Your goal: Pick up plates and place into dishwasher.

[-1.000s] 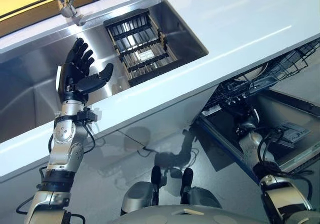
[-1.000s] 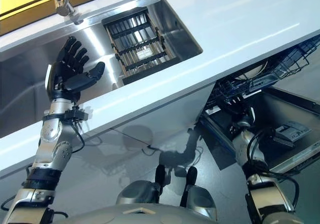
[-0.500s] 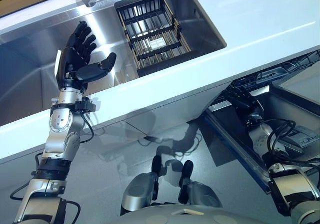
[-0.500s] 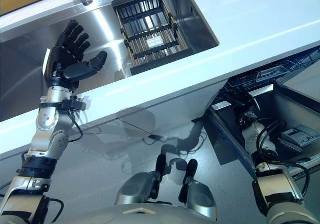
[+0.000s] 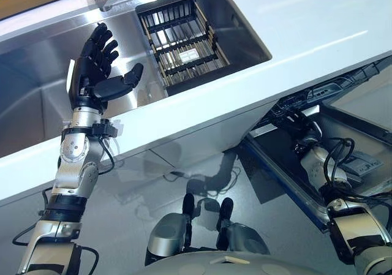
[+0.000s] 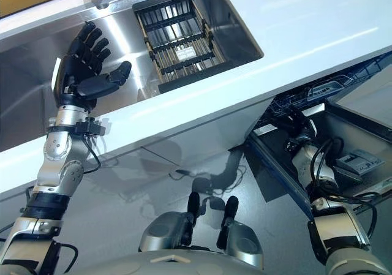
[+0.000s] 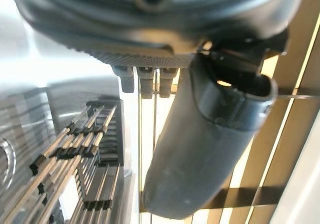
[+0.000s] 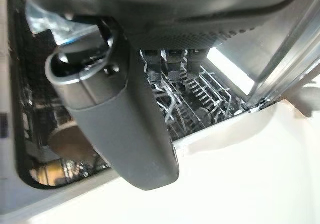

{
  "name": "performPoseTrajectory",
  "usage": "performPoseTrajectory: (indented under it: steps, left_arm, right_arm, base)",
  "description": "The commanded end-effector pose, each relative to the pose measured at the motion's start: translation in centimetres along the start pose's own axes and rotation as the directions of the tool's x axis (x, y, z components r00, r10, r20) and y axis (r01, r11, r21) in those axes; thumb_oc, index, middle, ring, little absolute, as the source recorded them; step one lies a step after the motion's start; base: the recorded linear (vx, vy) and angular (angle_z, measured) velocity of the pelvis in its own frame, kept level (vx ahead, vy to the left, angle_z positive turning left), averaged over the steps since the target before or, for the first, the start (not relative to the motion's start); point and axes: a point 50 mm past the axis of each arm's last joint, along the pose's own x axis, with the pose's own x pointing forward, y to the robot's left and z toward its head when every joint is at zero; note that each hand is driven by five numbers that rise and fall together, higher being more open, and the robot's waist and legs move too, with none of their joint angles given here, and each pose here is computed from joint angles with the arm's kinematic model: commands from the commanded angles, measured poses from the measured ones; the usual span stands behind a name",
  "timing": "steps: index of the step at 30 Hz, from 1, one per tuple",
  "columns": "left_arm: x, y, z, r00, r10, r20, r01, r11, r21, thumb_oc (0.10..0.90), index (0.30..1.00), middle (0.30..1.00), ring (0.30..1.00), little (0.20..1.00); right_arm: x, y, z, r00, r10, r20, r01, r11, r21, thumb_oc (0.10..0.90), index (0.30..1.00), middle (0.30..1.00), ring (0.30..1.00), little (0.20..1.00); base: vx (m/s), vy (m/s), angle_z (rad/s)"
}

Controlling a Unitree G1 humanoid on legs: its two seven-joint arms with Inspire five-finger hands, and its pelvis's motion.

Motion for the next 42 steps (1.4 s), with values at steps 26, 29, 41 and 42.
performPoseTrajectory:
  steps: [26,29,41,42]
  left_arm:
    - [-0.3,1.5,1.7,0.982,0.119,0.146,-0.119,0.993,-0.008,0.8,0.9,0.9,0.9,0.9]
    - [-0.6,1.6,1.4,0.981,0.137,0.14,-0.137,0.991,-0.01,0.8,0.9,0.9,0.9,0.9]
    - [-1.0,3.3,1.8,0.968,0.204,0.149,-0.214,0.975,0.055,0.8,0.9,0.9,0.9,0.9]
    - [-1.1,3.5,1.8,0.965,0.214,0.15,-0.225,0.973,0.057,0.8,0.9,0.9,0.9,0.9]
  right_arm:
    - [-5.2,-8.5,7.5,0.708,-0.518,0.481,0.435,0.855,0.281,0.8,0.9,0.9,0.9,0.9]
    - [-5.6,-9.1,6.6,0.657,-0.592,0.467,0.526,0.804,0.278,0.8,0.9,0.9,0.9,0.9]
    - [-6.5,-12.2,-0.3,0.664,-0.712,0.228,0.682,0.702,0.206,0.8,0.9,0.9,0.9,0.9]
    - [-6.6,-12.3,-0.8,0.666,-0.715,0.214,0.688,0.699,0.193,0.8,0.9,0.9,0.9,0.9]
  base:
    - [-0.04,0.01,-0.11]
    - [0.01,0.005,-0.02]
    - [0.05,-0.062,-0.04]
    - [0.11,-0.083,-0.09]
